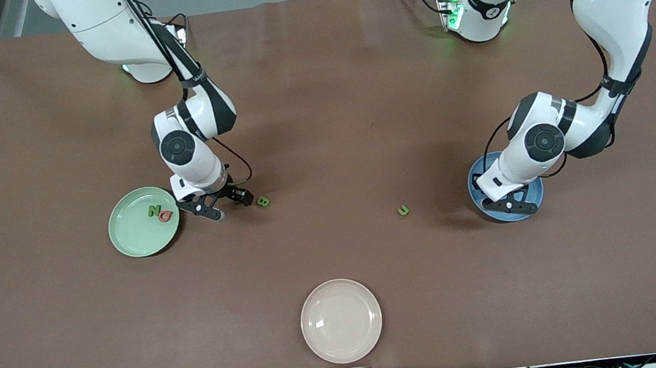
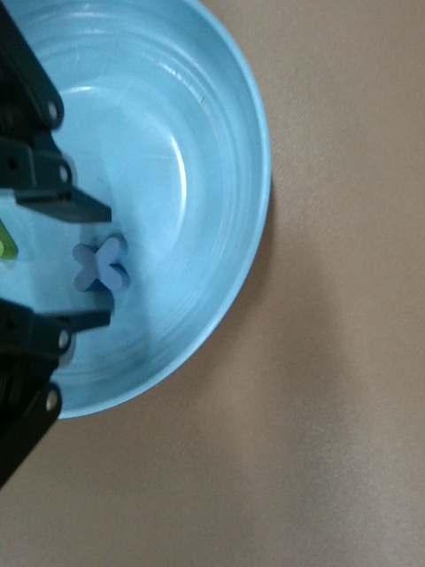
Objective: Sort upper and lower case letters into plates
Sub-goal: 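Grasp the blue G with the right gripper while the left gripper reaches n, then release G onto green plate with the right gripper while the left gripper grasps n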
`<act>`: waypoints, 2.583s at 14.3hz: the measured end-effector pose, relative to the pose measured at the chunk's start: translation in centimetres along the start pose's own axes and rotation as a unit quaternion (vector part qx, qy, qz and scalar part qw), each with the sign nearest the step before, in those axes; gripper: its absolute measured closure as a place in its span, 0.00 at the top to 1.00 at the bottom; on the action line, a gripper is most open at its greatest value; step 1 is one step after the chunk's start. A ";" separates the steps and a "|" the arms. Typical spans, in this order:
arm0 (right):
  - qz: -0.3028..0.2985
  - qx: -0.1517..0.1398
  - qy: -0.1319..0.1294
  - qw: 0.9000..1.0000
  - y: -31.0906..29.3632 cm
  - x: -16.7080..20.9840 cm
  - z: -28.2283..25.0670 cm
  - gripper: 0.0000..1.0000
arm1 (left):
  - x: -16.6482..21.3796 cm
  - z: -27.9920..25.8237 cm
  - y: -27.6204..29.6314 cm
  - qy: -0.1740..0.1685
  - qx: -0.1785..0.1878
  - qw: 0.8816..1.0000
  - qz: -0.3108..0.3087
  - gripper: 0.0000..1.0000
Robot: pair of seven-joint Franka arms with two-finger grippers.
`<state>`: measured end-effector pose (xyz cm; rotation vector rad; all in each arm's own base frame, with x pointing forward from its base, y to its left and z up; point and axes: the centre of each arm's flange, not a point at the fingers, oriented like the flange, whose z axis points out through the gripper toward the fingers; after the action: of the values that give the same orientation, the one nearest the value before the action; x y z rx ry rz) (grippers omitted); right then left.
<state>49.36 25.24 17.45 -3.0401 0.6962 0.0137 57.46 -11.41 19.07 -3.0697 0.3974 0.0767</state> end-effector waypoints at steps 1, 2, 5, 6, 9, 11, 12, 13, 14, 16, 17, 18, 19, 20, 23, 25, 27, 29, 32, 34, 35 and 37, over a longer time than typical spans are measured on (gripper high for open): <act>-0.001 0.000 0.000 1.000 -0.1 -0.2 0.0 0.95 | 0.2 -0.5 -0.2 0.005 0.001 1.000 -0.002 0.62; -0.001 0.000 0.000 1.000 -0.1 -0.2 0.0 0.92 | 0.5 -1.4 -0.2 0.010 0.003 1.000 -0.001 0.70; -0.002 -0.001 -0.001 1.000 -0.2 -0.3 0.1 0.87 | 1.6 -5.9 2.0 -0.007 0.015 1.000 -0.008 0.99; -0.002 -0.001 -0.001 1.000 -0.2 -0.3 0.1 0.82 | 2.1 -7.6 3.2 -0.013 0.015 0.999 -0.025 0.99; -0.002 -0.001 -0.001 1.000 -0.2 -0.4 0.1 0.64 | 3.5 -10.8 8.4 -0.012 0.006 0.992 -0.124 1.00; -0.002 0.000 0.000 1.000 -0.3 -0.3 -0.2 0.45 | 4.4 -10.9 12.2 -0.013 -0.010 0.975 -0.222 1.00; -0.002 -0.002 -0.002 1.000 -0.2 -0.3 -0.3 0.35 | 5.0 -10.5 14.0 -0.016 -0.018 0.964 -0.265 1.00; -0.002 -0.002 -0.002 1.000 -0.2 -0.3 -0.3 0.34 | 5.5 -9.9 15.8 -0.021 -0.025 0.954 -0.299 1.00; -0.002 -0.002 -0.002 1.000 -0.2 -0.3 -0.3 0.34 | 6.0 -9.0 17.2 -0.027 -0.031 0.944 -0.327 1.00; -0.001 -0.003 -0.003 1.000 -0.2 -0.2 -0.3 0.34 | 7.0 -6.7 19.1 -0.029 -0.035 0.926 -0.375 1.00; 0.000 -0.008 -0.007 1.000 -0.1 -0.1 -0.3 0.34 | 7.5 -5.5 19.6 -0.022 -0.037 0.918 -0.394 1.00; 0.001 -0.016 -0.015 1.000 0.2 0.4 -0.5 0.34 | 7.9 -4.6 19.8 -0.013 -0.041 0.912 -0.407 1.00; 0.000 -0.025 -0.025 0.999 0.6 1.3 -1.2 0.34 | 8.1 -3.7 19.9 -0.006 -0.044 0.908 -0.417 1.00; -0.006 -0.032 -0.037 0.999 1.3 2.5 -2.3 0.34 | 8.2 -3.1 19.9 -0.003 -0.046 0.905 -0.422 1.00; -0.046 -0.027 -0.057 0.997 5.2 7.7 -6.9 0.34 | 8.5 -2.3 19.9 0.005 -0.057 0.902 -0.427 1.00; -0.081 -0.016 -0.061 0.995 9.2 10.9 -9.0 0.34 | 8.6 -1.8 20.2 0.007 -0.064 0.900 -0.430 1.00; -0.119 -0.007 -0.061 0.991 13.2 13.5 -9.5 0.34 | 8.4 -0.9 20.8 0.007 -0.059 0.901 -0.429 0.98; -0.152 -0.002 -0.065 0.986 16.9 15.4 -9.3 0.34 | 8.1 0.0 21.3 0.006 -0.051 0.901 -0.431 0.96; -0.194 -0.017 -0.053 0.979 20.8 16.7 -8.5 0.34 | 8.0 0.5 21.4 0.005 -0.047 0.900 -0.433 0.70; -0.211 -0.024 -0.038 0.976 22.6 16.8 -7.3 0.34 | 8.0 0.4 21.4 0.005 -0.047 0.900 -0.433 0.59; -0.215 -0.024 -0.034 0.976 23.5 16.8 -6.7 0.34 | 8.0 0.4 21.4 0.005 -0.047 0.900 -0.433 0.56; -0.219 -0.026 -0.035 0.975 24.8 16.8 -5.2 0.34 | 8.1 0.1 21.3 0.006 -0.046 0.900 -0.433 0.33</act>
<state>53.66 -4.53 21.90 -3.1492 0.0130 0.1299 59.81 -34.06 17.70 -3.0107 -0.9999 0.0393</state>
